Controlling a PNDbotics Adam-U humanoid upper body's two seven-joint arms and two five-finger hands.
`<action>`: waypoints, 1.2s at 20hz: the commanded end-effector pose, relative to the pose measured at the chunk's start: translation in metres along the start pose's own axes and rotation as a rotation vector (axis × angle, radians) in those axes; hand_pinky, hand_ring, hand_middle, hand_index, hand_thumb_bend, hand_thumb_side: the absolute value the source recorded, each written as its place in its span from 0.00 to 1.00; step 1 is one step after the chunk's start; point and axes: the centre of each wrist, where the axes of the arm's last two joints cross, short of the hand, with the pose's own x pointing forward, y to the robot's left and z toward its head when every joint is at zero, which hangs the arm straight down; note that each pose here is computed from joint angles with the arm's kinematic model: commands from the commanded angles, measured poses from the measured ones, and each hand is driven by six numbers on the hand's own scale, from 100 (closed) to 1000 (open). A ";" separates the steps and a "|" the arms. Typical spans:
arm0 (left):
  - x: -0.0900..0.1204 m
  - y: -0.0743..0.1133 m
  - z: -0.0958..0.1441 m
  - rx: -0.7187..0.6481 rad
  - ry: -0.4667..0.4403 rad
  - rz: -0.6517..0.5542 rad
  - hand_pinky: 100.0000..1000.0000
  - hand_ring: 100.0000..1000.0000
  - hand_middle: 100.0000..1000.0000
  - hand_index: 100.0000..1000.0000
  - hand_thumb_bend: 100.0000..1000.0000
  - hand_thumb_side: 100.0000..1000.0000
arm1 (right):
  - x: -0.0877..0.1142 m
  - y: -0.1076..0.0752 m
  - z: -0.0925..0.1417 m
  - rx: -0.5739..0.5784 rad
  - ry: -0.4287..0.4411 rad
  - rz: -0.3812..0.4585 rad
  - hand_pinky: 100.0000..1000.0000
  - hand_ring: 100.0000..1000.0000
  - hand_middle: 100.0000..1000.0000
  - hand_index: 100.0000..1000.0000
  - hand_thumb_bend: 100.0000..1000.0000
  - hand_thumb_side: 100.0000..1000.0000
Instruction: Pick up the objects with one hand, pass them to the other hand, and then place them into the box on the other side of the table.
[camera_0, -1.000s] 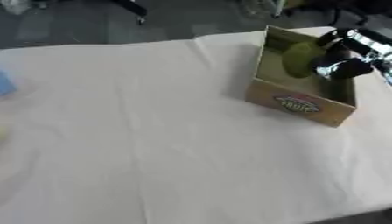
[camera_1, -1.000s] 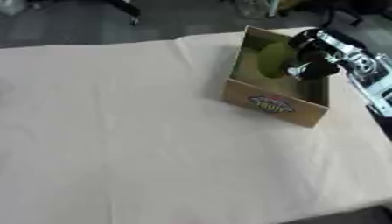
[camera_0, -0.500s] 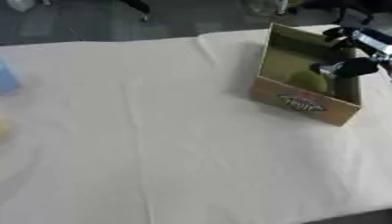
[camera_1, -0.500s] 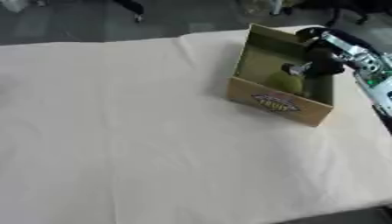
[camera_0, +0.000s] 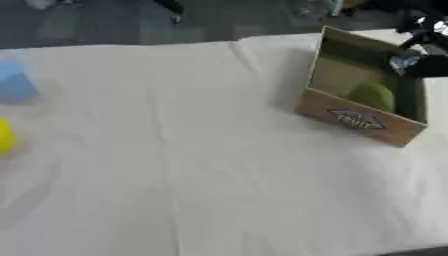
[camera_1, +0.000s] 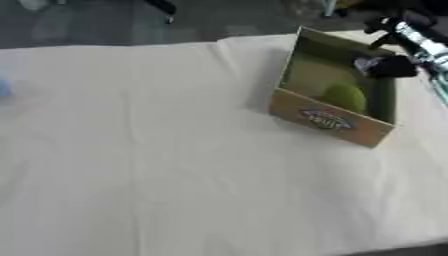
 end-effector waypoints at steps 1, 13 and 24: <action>0.001 0.017 -0.010 0.050 -0.020 -0.050 0.74 0.68 0.62 0.79 0.29 0.64 | 0.027 -0.017 0.003 -0.080 -0.078 -0.120 0.97 0.75 0.84 0.93 0.00 0.40; -0.022 0.049 -0.049 -0.252 0.057 -0.154 0.76 0.71 0.64 0.82 0.36 0.60 | 0.052 -0.014 0.007 -0.076 -0.201 -0.294 0.97 0.75 0.84 0.93 0.00 0.30; -0.040 0.053 -0.099 -0.846 0.103 -0.294 0.82 0.77 0.70 0.81 0.57 0.40 | 0.052 -0.012 0.006 -0.073 -0.194 -0.285 0.97 0.74 0.83 0.92 0.00 0.31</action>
